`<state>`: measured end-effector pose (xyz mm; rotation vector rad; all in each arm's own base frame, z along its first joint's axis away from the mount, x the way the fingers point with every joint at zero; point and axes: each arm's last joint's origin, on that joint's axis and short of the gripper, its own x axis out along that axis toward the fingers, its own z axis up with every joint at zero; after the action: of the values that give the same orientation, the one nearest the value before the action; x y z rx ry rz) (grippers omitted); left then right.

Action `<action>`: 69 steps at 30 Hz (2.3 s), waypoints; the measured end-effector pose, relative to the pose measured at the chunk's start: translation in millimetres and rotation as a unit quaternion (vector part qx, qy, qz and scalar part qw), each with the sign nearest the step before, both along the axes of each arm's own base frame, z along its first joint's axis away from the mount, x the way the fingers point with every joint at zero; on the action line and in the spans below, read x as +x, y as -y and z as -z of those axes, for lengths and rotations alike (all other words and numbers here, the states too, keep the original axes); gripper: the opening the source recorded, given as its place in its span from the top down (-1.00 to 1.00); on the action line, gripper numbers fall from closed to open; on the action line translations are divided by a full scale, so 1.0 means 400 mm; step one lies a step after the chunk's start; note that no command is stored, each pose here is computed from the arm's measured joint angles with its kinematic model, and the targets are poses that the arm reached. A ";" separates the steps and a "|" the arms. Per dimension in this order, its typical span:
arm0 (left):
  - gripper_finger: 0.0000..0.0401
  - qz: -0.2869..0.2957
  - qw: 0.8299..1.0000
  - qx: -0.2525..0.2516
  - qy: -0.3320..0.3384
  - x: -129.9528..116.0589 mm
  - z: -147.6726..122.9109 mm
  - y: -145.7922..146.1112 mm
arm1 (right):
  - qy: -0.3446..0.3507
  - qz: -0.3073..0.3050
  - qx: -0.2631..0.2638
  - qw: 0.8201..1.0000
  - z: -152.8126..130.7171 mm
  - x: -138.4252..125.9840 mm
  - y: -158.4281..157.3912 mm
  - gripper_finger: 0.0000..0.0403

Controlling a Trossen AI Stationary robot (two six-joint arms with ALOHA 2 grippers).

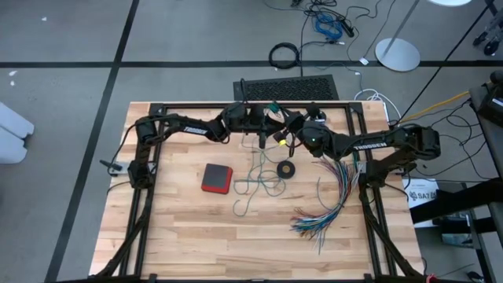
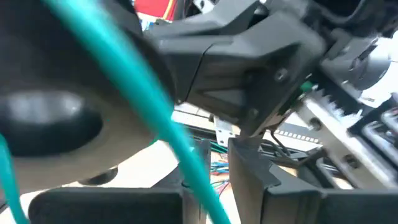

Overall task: Coiling cords
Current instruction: Coil the green wire cable on the spool

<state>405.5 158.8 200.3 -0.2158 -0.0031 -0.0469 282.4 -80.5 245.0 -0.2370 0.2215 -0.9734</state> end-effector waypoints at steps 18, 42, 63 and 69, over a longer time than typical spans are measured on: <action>0.69 -0.045 0.997 0.067 0.013 0.028 -0.005 0.070 | 0.007 0.015 -0.023 1.000 -0.014 -0.002 0.007 1.00; 0.69 0.011 0.996 0.088 0.014 0.018 -0.001 0.049 | -0.043 0.014 0.005 0.999 -0.022 -0.045 0.027 1.00; 0.69 -0.006 0.991 0.137 0.006 0.033 0.013 0.114 | 0.082 -0.019 0.030 0.996 -0.065 -0.066 0.075 1.00; 0.70 -0.010 0.984 0.179 0.018 0.045 0.007 0.160 | 0.080 -0.026 0.032 0.996 -0.052 -0.056 0.085 1.00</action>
<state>423.5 94.8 197.3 0.1455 -0.0333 -0.0315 259.8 -114.5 265.8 -0.1043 0.0991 -0.9273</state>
